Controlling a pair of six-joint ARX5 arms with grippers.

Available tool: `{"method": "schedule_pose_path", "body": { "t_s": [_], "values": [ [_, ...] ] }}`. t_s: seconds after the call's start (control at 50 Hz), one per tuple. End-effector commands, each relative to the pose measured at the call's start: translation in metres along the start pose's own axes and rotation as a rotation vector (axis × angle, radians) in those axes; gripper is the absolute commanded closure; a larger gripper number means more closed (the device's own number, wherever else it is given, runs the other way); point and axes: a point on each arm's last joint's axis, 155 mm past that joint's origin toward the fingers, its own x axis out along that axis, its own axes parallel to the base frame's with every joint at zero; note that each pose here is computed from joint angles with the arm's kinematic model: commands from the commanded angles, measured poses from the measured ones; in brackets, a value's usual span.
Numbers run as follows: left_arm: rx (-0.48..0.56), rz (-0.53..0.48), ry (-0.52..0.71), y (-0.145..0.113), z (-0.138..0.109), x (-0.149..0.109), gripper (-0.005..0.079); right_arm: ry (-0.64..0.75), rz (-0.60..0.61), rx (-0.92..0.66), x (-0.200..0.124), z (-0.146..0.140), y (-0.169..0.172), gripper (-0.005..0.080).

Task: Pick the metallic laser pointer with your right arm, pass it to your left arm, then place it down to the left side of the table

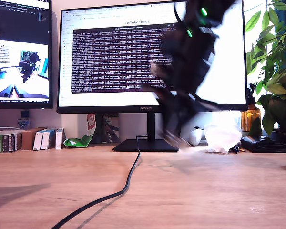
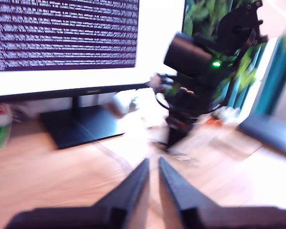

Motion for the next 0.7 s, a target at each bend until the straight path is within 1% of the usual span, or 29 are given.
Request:
{"method": "schedule_pose_path", "body": {
  "t_s": [0.0, 0.04, 0.06, 0.1, 0.14, 0.2, 0.22, 0.24, 0.28, 0.3, 0.34, 0.36, 0.38, 0.4, 0.48, 0.68],
  "values": [
    [-0.057, -0.037, -0.012, -0.006, 0.008, 0.002, 0.0655, -0.11, 0.071, -0.06, -0.04, 0.023, 0.03, 0.0765],
    [-0.063, -0.056, -0.016, -0.008, 0.01, 0.003, 0.0633, -0.146, 0.11, -0.088, -0.051, 0.031, 0.044, 0.0765],
    [-0.116, -0.067, -0.017, -0.009, 0.011, 0.004, 0.0619, -0.167, 0.133, -0.106, -0.058, 0.035, 0.051, 0.0765],
    [-0.142, -0.079, -0.021, -0.01, 0.013, 0.005, 0.0585, -0.204, 0.167, -0.132, -0.069, 0.042, 0.064, 0.0765],
    [-0.199, -0.092, -0.022, -0.01, 0.015, 0.007, 0.0541, -0.242, 0.204, -0.156, -0.082, 0.048, 0.077, 0.0765],
    [-0.225, -0.114, -0.028, -0.011, 0.018, 0.009, 0.0502, -0.287, 0.26, -0.194, -0.099, 0.053, 0.097, 0.0765],
    [-0.217, -0.122, -0.032, -0.012, 0.02, 0.009, 0.0501, -0.297, 0.277, -0.204, -0.104, 0.054, 0.103, 0.0765],
    [-0.261, -0.13, -0.032, -0.012, 0.021, 0.01, 0.0501, -0.314, 0.291, -0.215, -0.109, 0.056, 0.108, 0.0765],
    [-0.273, -0.147, -0.036, -0.013, 0.024, 0.012, 0.0501, -0.344, 0.321, -0.24, -0.118, 0.058, 0.12, 0.0765],
    [-0.297, -0.155, -0.037, -0.014, 0.025, 0.012, 0.0501, -0.353, 0.334, -0.25, -0.122, 0.059, 0.125, 0.0765],
    [-0.293, -0.172, -0.038, -0.015, 0.028, 0.014, 0.0501, -0.377, 0.354, -0.27, -0.13, 0.06, 0.134, 0.0765],
    [-0.331, -0.181, -0.033, -0.015, 0.029, 0.015, 0.0501, -0.388, 0.365, -0.281, -0.134, 0.06, 0.139, 0.0765],
    [-0.324, -0.19, -0.033, -0.016, 0.031, 0.016, 0.0501, -0.398, 0.373, -0.291, -0.137, 0.061, 0.144, 0.0765],
    [-0.348, -0.197, -0.03, -0.016, 0.032, 0.017, 0.0501, -0.406, 0.383, -0.3, -0.14, 0.061, 0.148, 0.0765],
    [-0.386, -0.227, -0.019, -0.017, 0.037, 0.023, 0.0501, -0.432, 0.406, -0.331, -0.146, 0.061, 0.163, 0.0765],
    [-0.401, -0.296, -0.002, -0.022, 0.046, 0.038, 0.0501, -0.461, 0.465, -0.386, -0.153, 0.058, 0.191, 0.0765]
  ]
}}
